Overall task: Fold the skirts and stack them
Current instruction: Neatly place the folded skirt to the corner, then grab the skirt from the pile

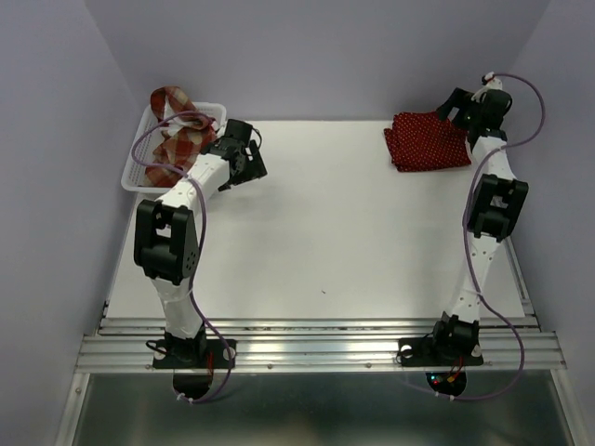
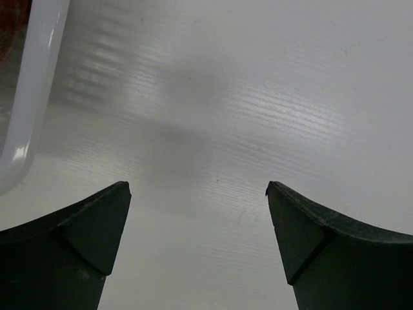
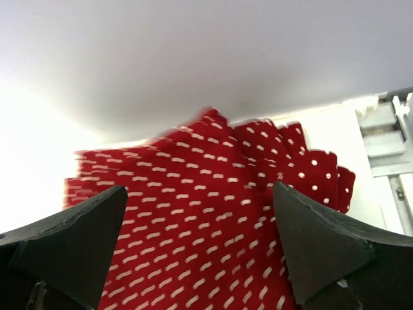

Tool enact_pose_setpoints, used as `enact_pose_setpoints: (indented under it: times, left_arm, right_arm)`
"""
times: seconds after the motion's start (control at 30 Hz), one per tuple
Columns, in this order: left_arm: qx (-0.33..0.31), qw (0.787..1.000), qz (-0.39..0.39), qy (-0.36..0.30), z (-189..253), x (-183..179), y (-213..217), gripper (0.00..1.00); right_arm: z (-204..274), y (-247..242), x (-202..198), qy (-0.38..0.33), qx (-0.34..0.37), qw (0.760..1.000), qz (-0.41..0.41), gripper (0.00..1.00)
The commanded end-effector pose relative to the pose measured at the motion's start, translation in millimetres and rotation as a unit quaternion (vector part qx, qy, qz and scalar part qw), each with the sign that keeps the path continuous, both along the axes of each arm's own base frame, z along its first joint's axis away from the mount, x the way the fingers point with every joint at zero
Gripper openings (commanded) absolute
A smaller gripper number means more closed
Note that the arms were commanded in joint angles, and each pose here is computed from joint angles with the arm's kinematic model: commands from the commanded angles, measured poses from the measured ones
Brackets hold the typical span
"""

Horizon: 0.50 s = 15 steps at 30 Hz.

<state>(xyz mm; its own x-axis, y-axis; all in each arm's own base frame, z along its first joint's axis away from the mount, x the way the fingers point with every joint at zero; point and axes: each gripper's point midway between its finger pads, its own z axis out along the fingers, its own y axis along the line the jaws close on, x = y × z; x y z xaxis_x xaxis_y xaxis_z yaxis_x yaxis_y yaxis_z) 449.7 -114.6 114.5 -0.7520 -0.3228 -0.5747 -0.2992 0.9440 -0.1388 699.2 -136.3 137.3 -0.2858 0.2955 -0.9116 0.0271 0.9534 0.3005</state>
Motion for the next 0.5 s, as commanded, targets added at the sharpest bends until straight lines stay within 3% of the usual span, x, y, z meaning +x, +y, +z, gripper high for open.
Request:
enact_pose_setpoints:
  times: [0.0,0.17,0.23,0.27,0.33,0.47]
  left_arm:
    - [-0.012,0.995,-0.002,-0.102,79.5,10.8,3.5,0.99]
    - [-0.003,0.990,0.007,-0.141,106.6,7.9,15.7,0.99]
    - [0.006,0.988,0.026,-0.152,115.1,10.8,30.0,0.99]
    - [0.007,0.988,0.031,-0.154,117.8,11.9,35.7,0.99]
    - [0.009,0.984,0.061,-0.167,126.1,19.5,61.7,0.99]
    - [0.029,0.975,0.099,-0.197,142.4,43.1,110.9,0.99]
  right_arm:
    - [167.8,17.0,-25.9,-0.132,-0.024,0.991,0.018,1.00]
    - [193.0,54.7,-66.6,-0.122,-0.032,0.991,0.035,1.00]
    - [189.5,92.1,-98.4,-0.105,-0.033,0.992,0.060,1.00]
    - [165.2,100.5,-99.5,-0.083,-0.027,0.994,0.064,1.00]
    - [185.9,119.0,-123.1,-0.106,-0.035,0.991,0.072,1.00]
    - [167.9,156.0,-160.8,-0.092,-0.036,0.990,0.096,1.00]
